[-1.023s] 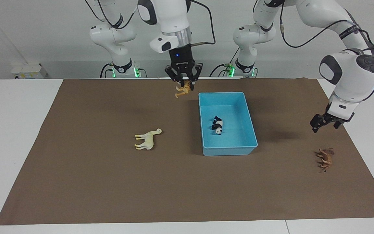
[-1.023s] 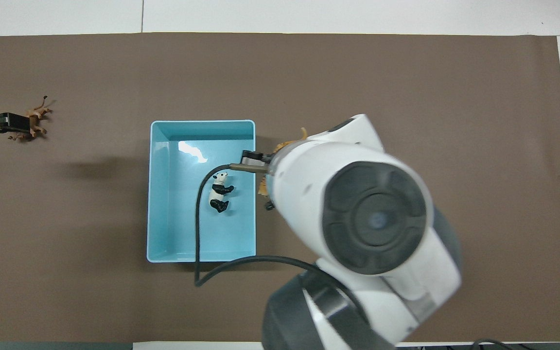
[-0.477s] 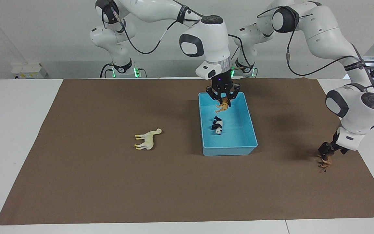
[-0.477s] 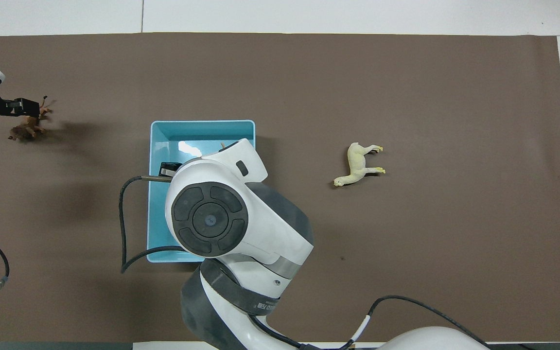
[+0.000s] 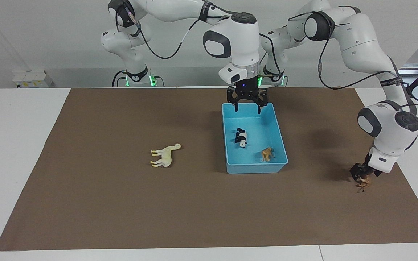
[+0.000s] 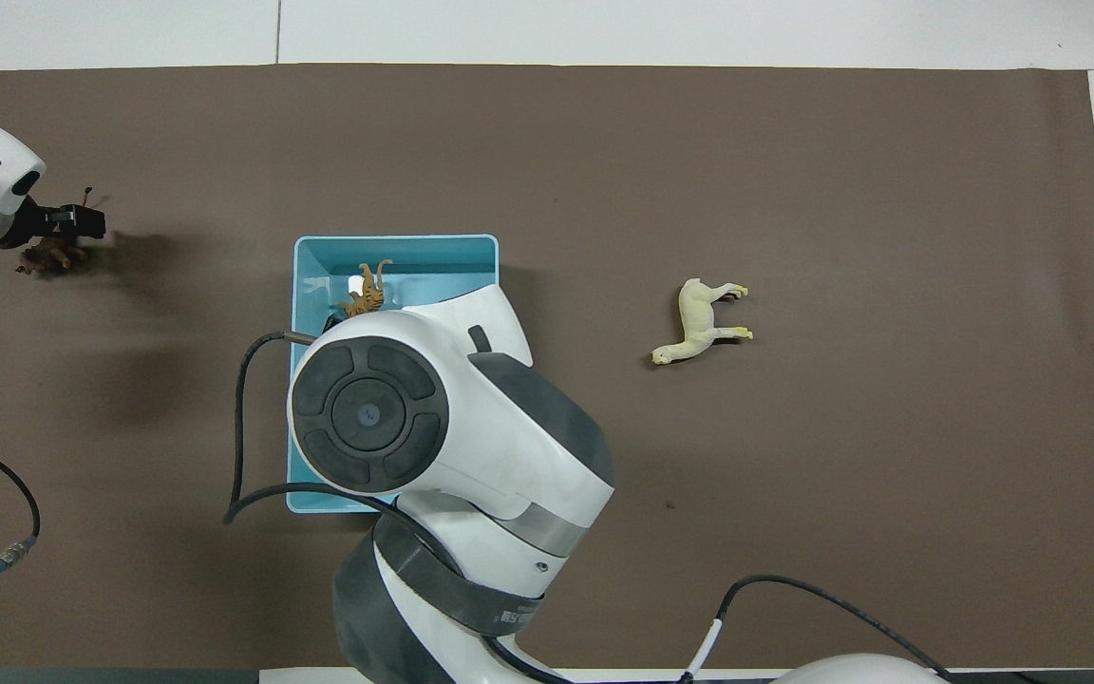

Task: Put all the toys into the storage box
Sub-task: 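Lower the tan dog into the box while the left gripper reaches the horse, then grasp the brown horse with the left gripper while the right gripper withdraws, then drop the horse in the box while the right gripper grasps the cream horse, then carry the cream horse into the box while the left gripper withdraws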

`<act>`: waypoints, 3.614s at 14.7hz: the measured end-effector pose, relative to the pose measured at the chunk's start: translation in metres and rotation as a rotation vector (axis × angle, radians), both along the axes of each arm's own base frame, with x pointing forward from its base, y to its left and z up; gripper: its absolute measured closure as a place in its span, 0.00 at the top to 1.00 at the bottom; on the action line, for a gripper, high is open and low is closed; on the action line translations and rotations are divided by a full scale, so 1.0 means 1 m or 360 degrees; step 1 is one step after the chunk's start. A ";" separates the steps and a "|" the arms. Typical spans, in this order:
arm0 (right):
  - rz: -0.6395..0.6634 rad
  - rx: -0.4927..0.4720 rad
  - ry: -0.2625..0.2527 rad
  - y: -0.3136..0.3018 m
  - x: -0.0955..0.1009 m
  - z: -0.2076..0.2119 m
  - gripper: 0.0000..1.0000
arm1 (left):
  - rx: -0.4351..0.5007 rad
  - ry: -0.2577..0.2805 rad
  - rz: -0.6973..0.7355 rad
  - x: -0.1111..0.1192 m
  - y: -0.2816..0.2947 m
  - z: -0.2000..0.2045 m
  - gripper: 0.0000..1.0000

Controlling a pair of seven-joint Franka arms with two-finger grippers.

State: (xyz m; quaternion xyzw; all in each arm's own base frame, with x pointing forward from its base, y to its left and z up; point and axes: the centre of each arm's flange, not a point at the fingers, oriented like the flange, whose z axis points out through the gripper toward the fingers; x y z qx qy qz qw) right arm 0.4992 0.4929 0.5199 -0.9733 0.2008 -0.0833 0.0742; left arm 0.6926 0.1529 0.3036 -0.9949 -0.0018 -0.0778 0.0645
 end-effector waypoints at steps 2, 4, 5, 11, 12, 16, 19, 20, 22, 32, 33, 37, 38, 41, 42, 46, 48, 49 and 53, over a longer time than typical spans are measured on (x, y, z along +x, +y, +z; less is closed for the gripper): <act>0.0006 -0.0114 0.0030 -0.051 0.031 0.009 1.00 | 0.0011 -0.0011 -0.0063 -0.001 0.000 -0.003 1.00; 0.0078 -0.0204 0.0072 -0.109 0.068 0.002 1.00 | 0.0027 -0.0012 -0.0128 -0.002 0.005 -0.004 1.00; 0.0119 -0.0237 0.0094 -0.137 0.084 -0.007 1.00 | 0.0032 -0.0013 -0.0143 -0.003 0.007 -0.004 1.00; 0.0310 -0.0304 0.0089 -0.238 0.104 -0.091 1.00 | 0.0030 -0.0008 -0.0154 -0.004 0.007 -0.008 0.78; 0.0350 -0.0308 0.0069 -0.252 0.099 -0.108 1.00 | 0.0030 -0.0007 -0.0149 -0.004 0.007 -0.008 0.71; 0.0494 -0.0324 0.0029 -0.305 0.082 -0.159 1.00 | 0.0010 0.0018 -0.0072 -0.003 0.006 -0.004 0.33; 0.0536 -0.0279 -0.0002 -0.299 0.075 -0.186 1.00 | -0.0056 0.0136 0.0057 0.002 -0.011 0.013 0.33; 0.0551 -0.0260 -0.0012 -0.293 0.075 -0.194 1.00 | -0.0091 0.0179 0.0127 0.006 -0.027 0.026 0.32; 0.0564 -0.0234 -0.0019 -0.288 0.076 -0.206 1.00 | -0.0174 0.0237 0.0308 0.008 -0.079 0.066 0.32; 0.0584 -0.0216 -0.0037 -0.287 0.075 -0.221 1.00 | -0.0244 0.0468 0.0706 -0.120 -0.358 0.163 0.32; 0.0585 -0.0207 -0.0038 -0.287 0.074 -0.226 1.00 | -0.0244 0.0457 0.0701 -0.130 -0.368 0.148 0.32; 0.0587 -0.0195 -0.0022 -0.287 0.074 -0.238 0.88 | -0.0221 0.0464 0.0729 -0.168 -0.378 0.111 0.61; 0.0585 -0.0195 -0.0024 -0.287 0.074 -0.237 0.74 | -0.0222 0.0461 0.0733 -0.171 -0.377 0.113 0.74; 0.0564 -0.0212 0.0001 -0.289 0.079 -0.230 0.49 | -0.0248 0.0421 0.0750 -0.171 -0.369 0.130 1.00; 0.0553 -0.0223 0.0015 -0.289 0.083 -0.224 0.49 | -0.0262 0.0402 0.0738 -0.170 -0.364 0.139 1.00; 0.0508 -0.0304 0.0086 -0.281 0.109 -0.141 0.49 | -0.0282 0.0408 0.0477 -0.160 -0.285 0.193 1.00; 0.0443 -0.0240 0.0082 -0.254 0.111 -0.067 0.49 | -0.0260 0.0449 0.0313 -0.154 -0.217 0.224 1.00; 0.0400 -0.0168 0.0068 -0.235 0.108 -0.029 0.49 | -0.0256 0.0471 0.0251 -0.154 -0.193 0.234 1.00; 0.0194 0.0137 -0.0075 -0.131 0.081 0.068 0.49 | -0.0212 0.0497 0.0141 -0.155 -0.184 0.240 1.00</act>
